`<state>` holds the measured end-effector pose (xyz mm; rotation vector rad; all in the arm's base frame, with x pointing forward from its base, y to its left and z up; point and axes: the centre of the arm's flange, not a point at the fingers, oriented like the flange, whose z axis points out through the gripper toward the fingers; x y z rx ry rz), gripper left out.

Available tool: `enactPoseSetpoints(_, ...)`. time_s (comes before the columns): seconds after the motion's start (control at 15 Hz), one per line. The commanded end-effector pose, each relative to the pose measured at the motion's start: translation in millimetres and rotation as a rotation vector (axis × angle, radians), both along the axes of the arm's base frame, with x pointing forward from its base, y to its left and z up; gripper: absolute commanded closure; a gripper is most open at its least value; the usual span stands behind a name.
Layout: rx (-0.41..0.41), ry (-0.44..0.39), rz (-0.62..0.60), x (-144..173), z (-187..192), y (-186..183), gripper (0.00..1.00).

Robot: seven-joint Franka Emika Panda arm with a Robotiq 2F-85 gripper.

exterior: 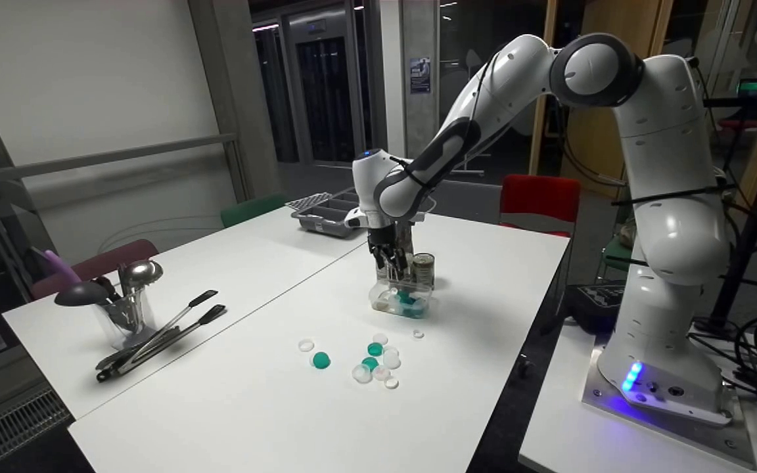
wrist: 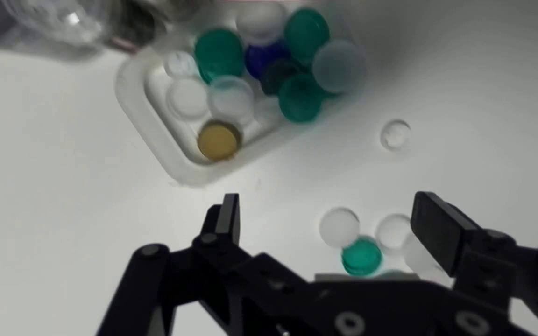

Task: Pick up a clear disc from the table and put it in the lunchbox

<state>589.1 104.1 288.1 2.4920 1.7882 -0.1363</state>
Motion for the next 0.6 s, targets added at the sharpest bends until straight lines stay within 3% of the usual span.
enactPoseSetpoints(0.0,0.148,0.063,0.133,-26,44,48,0.0)
enactPoseSetpoints(0.13,0.216,0.128,0.193,-36,56,75,0.0)
enactPoseSetpoints(0.2,0.174,0.084,0.145,-26,32,70,0.0)
enactPoseSetpoints(0.53,0.2,0.11,0.185,-36,46,84,0.0)
